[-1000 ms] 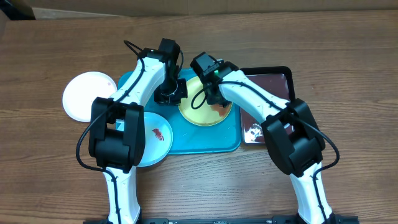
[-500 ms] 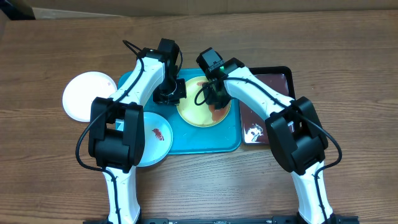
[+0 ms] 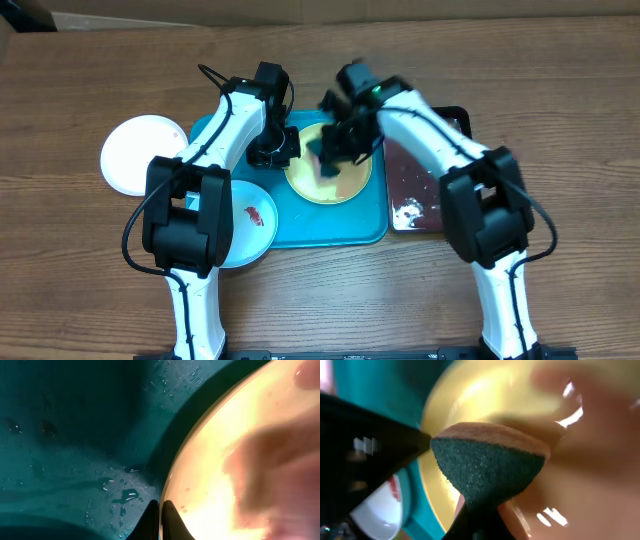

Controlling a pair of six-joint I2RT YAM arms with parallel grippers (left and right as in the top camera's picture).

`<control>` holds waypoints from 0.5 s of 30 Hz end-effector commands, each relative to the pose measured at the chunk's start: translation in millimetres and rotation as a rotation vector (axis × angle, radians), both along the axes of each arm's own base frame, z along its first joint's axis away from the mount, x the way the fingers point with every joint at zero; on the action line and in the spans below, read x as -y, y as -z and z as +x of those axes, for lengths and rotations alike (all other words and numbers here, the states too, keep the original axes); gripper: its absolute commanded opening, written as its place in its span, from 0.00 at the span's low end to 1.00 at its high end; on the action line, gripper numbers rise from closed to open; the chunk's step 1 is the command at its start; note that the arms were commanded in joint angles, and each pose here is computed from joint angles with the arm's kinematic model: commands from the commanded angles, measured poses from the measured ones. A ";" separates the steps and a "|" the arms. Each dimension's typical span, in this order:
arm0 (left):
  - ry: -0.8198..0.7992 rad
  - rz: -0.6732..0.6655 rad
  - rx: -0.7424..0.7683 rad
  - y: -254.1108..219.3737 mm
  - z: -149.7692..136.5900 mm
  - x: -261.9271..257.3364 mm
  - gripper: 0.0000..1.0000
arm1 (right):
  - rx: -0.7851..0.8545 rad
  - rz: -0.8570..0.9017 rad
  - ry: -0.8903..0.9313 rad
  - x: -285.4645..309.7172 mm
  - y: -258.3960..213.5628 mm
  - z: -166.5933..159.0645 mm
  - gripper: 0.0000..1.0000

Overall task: Clean dirty plates on tray and stack at the side
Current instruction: 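Drop the sponge into the black tray and lift the right gripper away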

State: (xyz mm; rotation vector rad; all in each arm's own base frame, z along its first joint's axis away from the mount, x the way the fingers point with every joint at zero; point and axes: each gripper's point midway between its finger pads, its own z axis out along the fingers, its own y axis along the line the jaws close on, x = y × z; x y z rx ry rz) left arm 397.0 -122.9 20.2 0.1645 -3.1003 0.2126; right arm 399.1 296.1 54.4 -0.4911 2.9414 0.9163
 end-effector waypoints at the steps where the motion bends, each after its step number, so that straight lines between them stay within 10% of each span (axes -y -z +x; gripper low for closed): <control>1: -0.007 -0.009 -0.024 7.4 -3.8 4.3 0.04 | 0.141 0.117 0.017 15.0 -78.8 26.5 0.04; 15: -0.007 -0.006 -0.007 7.6 0.1 4.1 0.21 | 0.010 -0.383 0.332 205.0 -59.2 18.3 0.04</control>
